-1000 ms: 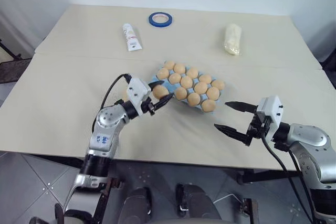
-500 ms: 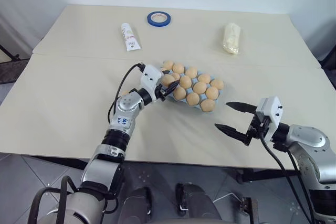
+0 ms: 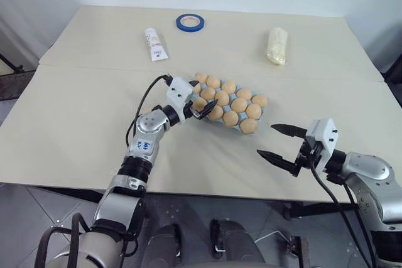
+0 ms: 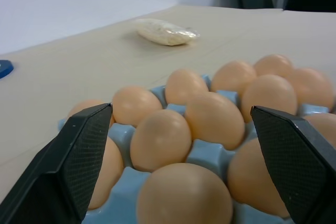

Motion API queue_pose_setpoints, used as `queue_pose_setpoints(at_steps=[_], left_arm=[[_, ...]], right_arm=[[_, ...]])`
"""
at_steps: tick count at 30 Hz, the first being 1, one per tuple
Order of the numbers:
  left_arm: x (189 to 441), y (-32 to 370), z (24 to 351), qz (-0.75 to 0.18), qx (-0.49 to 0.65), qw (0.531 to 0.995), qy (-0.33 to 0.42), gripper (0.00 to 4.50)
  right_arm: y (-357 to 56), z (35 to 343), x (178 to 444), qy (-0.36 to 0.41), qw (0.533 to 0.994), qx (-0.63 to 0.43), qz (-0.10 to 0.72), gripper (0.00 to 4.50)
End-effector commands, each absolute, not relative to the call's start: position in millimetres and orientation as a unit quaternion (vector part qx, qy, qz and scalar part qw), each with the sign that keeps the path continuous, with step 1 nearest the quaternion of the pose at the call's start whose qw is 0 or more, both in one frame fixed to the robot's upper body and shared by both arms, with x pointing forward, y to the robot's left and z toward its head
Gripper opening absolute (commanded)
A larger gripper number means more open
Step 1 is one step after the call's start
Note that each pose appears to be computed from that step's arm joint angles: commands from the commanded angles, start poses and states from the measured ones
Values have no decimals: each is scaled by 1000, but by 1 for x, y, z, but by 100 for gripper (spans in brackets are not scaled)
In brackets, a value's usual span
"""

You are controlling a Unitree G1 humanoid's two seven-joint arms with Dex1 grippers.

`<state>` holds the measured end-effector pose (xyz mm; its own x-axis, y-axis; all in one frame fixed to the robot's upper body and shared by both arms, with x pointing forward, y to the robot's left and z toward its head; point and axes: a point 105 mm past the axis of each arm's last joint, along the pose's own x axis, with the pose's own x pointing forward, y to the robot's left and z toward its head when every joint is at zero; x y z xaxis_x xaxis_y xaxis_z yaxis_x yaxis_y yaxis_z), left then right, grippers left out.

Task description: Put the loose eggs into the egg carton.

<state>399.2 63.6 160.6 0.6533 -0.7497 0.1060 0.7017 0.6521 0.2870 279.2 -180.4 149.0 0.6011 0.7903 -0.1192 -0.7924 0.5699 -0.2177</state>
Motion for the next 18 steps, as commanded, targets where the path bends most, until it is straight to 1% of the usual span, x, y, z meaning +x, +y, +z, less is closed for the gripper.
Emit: queue_pose_setpoints(at_steps=[1, 5, 8, 12, 14, 18], left_arm=[[370, 75, 169, -446, 103, 882, -110, 448], [325, 102, 158, -500, 95, 858, -72, 448], [307, 127, 157, -504, 89, 857, -52, 448], [294, 184, 158, -455, 100, 885, -15, 448], [291, 198, 159, -438, 98, 894, -7, 448], [286, 241, 156, -376, 102, 921, 16, 448]], right_arm=[[-178, 159, 276, -20, 883, -132, 450, 450], [-180, 156, 274, -17, 882, -129, 452, 450], [-180, 156, 274, -16, 882, -128, 453, 450], [-181, 155, 274, -14, 881, -127, 455, 450], [-182, 154, 275, -14, 881, -126, 456, 450], [-180, 153, 274, -15, 878, -121, 463, 450]])
